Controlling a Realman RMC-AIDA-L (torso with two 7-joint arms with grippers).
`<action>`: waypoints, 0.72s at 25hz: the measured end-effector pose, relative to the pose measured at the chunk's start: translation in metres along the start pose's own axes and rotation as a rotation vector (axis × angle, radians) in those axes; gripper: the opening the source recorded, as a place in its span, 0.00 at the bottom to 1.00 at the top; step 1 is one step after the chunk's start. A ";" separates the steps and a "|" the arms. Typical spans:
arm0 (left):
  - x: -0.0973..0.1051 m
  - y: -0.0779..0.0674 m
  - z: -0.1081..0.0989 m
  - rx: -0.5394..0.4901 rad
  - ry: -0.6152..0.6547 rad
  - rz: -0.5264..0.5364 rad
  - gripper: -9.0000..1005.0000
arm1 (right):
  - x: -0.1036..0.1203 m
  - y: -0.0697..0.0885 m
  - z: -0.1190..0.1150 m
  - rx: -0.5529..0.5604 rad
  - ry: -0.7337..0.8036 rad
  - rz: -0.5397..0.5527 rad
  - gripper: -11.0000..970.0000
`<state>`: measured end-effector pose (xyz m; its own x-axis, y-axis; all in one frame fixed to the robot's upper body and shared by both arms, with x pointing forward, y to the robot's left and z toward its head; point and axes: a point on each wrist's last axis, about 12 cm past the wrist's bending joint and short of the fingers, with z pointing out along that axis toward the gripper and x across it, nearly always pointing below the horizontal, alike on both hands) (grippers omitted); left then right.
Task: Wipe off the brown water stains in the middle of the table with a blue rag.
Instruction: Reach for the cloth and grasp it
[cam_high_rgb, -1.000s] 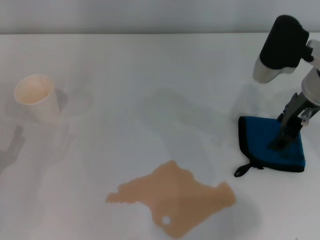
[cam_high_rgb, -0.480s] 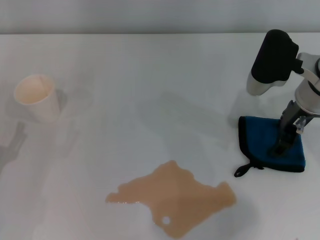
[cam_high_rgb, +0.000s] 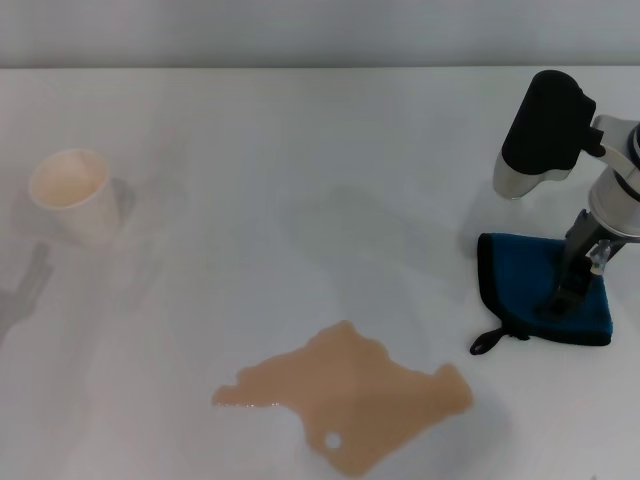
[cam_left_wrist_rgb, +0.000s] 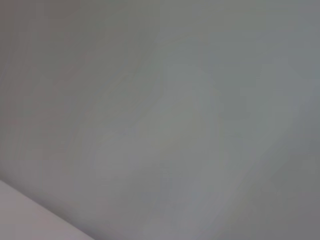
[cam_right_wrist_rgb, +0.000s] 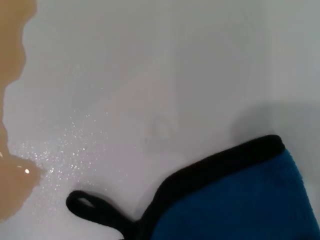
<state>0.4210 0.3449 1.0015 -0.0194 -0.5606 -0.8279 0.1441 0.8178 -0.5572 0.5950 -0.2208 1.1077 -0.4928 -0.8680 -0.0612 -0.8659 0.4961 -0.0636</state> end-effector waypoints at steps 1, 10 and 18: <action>0.000 0.000 0.000 0.000 0.000 -0.004 0.87 | 0.000 0.000 0.000 -0.001 0.000 0.000 0.84; -0.001 -0.001 -0.002 0.010 -0.011 -0.008 0.87 | 0.000 0.002 0.003 -0.006 0.020 -0.013 0.77; -0.001 -0.003 -0.004 0.020 -0.019 -0.016 0.87 | 0.000 0.003 0.003 -0.015 0.018 -0.012 0.68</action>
<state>0.4168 0.3441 1.0038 -0.0027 -0.5766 -0.8170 0.1636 0.8058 -0.5692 0.5927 -0.2190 1.1042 -0.4840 -0.8741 -0.0422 -0.8728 0.4856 -0.0497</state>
